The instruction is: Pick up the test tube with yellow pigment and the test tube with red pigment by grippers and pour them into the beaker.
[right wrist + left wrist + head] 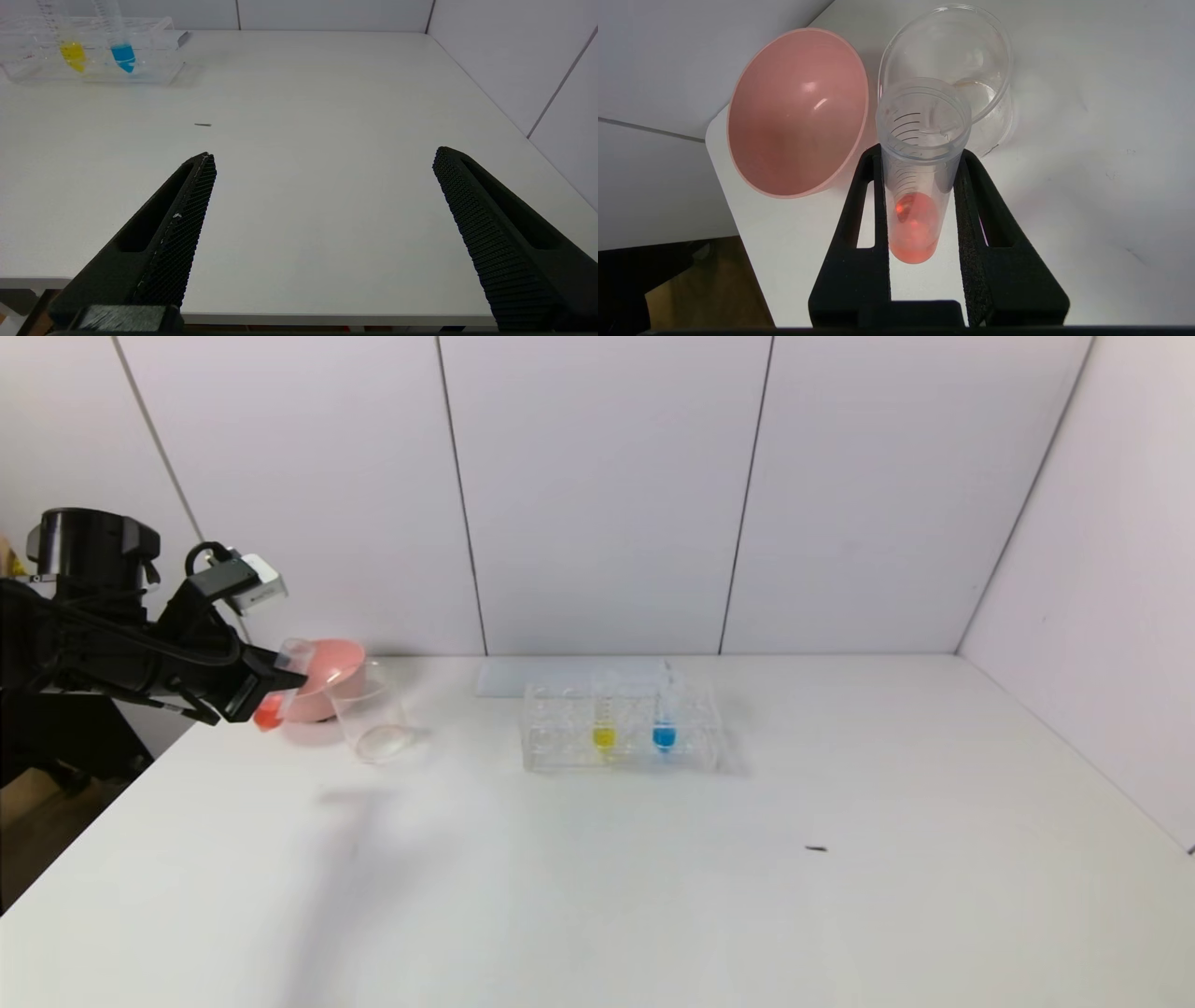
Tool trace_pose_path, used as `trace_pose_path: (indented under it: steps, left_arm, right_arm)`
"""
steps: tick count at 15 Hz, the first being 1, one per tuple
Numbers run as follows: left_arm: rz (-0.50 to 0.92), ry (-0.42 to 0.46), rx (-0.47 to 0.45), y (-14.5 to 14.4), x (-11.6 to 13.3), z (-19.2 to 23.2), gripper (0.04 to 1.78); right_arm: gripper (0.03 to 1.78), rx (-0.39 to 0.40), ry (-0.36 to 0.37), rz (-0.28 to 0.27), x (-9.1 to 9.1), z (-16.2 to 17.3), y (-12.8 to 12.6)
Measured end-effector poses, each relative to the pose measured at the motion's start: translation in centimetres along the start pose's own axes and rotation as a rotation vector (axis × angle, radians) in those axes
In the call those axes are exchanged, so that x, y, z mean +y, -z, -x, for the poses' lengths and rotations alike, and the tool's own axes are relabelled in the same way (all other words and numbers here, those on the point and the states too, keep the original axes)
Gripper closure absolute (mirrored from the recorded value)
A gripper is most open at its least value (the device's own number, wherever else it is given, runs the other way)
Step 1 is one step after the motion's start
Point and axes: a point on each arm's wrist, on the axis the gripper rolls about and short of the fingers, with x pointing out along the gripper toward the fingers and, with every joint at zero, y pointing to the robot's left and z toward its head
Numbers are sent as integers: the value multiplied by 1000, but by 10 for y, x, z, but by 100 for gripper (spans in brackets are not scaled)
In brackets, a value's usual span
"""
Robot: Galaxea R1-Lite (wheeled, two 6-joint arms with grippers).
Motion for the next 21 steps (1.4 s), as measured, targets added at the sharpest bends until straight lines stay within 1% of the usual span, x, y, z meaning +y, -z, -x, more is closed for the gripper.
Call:
trace_pose_path:
  steps: [2, 10, 17, 21]
  left_arm:
    - [-41, 12, 12, -1, 1, -1, 139]
    - [-124, 32, 53, 1, 10, -6, 139]
    - [-190, 4, 72, 0, 16, -8, 139]
    - [-213, 43, 103, -1, 16, -6, 139]
  right_arm:
    - [11, 0, 0, 0, 0, 0, 0]
    - [11, 0, 0, 0, 0, 0, 0]
    - [11, 0, 0, 0, 0, 0, 0]
    - [11, 0, 0, 0, 0, 0, 0]
